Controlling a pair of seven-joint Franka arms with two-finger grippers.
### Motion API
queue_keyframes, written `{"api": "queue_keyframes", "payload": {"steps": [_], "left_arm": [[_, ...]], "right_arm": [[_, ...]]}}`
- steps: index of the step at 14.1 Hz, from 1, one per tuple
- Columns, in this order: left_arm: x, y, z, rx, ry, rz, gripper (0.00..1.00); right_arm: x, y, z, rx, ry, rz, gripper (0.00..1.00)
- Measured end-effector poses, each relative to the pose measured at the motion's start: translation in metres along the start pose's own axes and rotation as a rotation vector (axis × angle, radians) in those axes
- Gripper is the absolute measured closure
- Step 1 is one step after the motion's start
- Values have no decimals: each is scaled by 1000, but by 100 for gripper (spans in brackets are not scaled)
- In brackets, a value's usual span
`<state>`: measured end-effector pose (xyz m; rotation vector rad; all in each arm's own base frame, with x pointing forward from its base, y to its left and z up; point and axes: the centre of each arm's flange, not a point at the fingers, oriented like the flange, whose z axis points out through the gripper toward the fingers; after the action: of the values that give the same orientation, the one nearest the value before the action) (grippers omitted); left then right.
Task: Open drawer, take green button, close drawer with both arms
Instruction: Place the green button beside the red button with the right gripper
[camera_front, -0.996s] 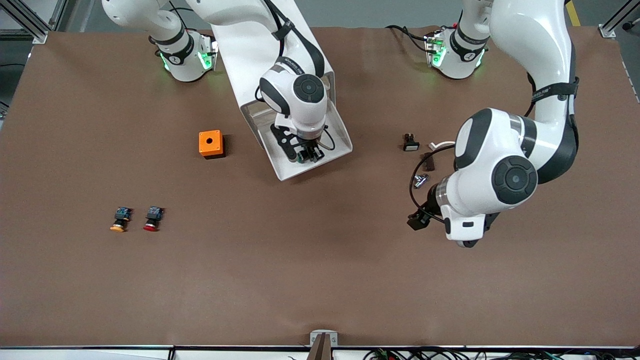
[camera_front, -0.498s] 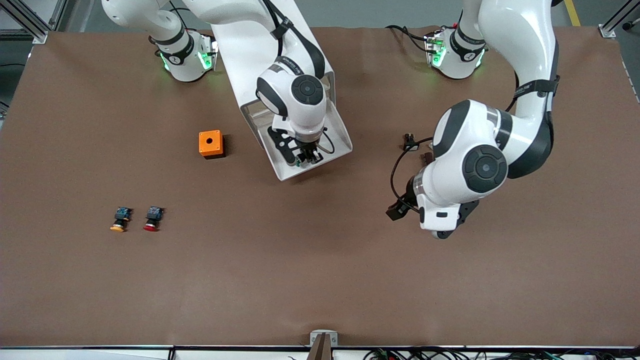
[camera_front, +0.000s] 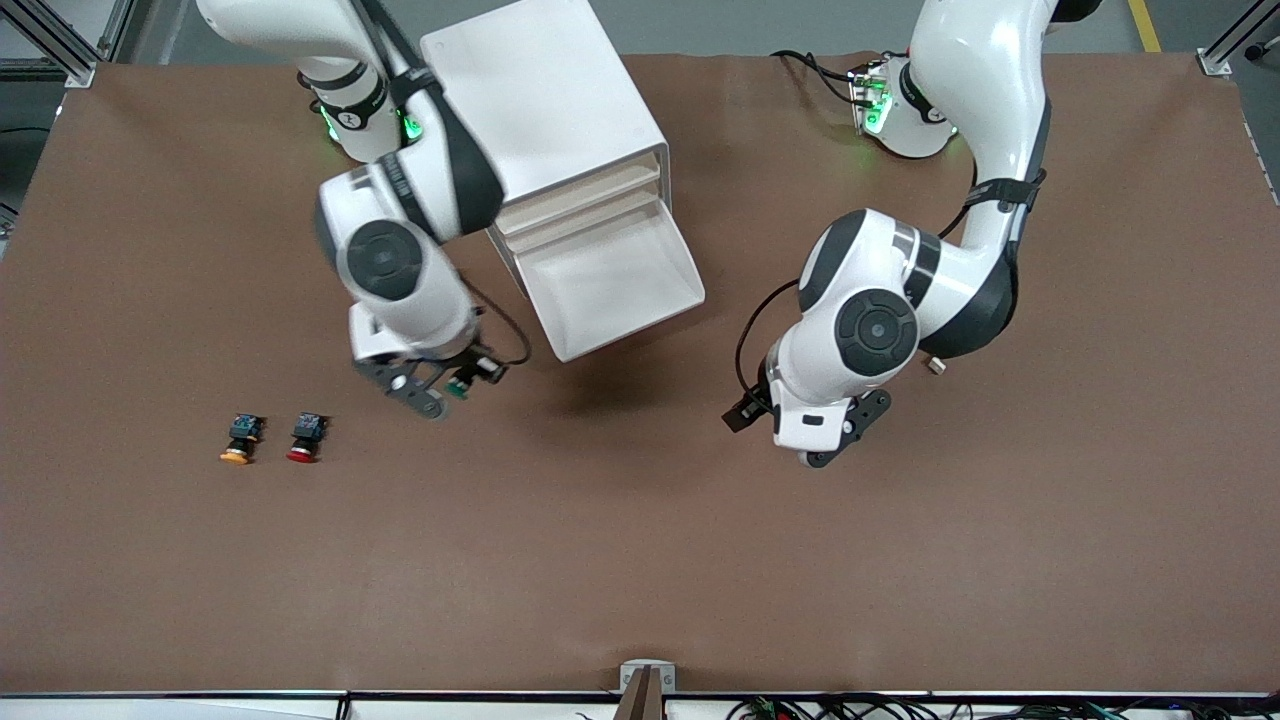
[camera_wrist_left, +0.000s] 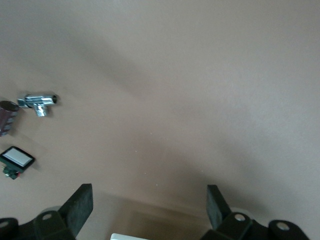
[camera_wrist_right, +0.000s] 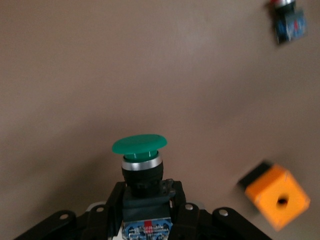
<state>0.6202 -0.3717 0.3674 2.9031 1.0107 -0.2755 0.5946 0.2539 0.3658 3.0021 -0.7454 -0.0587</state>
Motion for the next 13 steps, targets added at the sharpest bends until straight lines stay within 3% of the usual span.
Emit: {"api": "queue_keyframes", "payload": {"steps": [3,6,13], "left_arm": [[-26,19,40,7,10,43,0],[-52,31,84,43,7,78,0],[-140,48,141,97,12,124,0]], "right_arm": [[49,59,61,52,61,-144,58],[68,86,100,40,62,-230,58],[92,122,154,29,87,-290,58]]}}
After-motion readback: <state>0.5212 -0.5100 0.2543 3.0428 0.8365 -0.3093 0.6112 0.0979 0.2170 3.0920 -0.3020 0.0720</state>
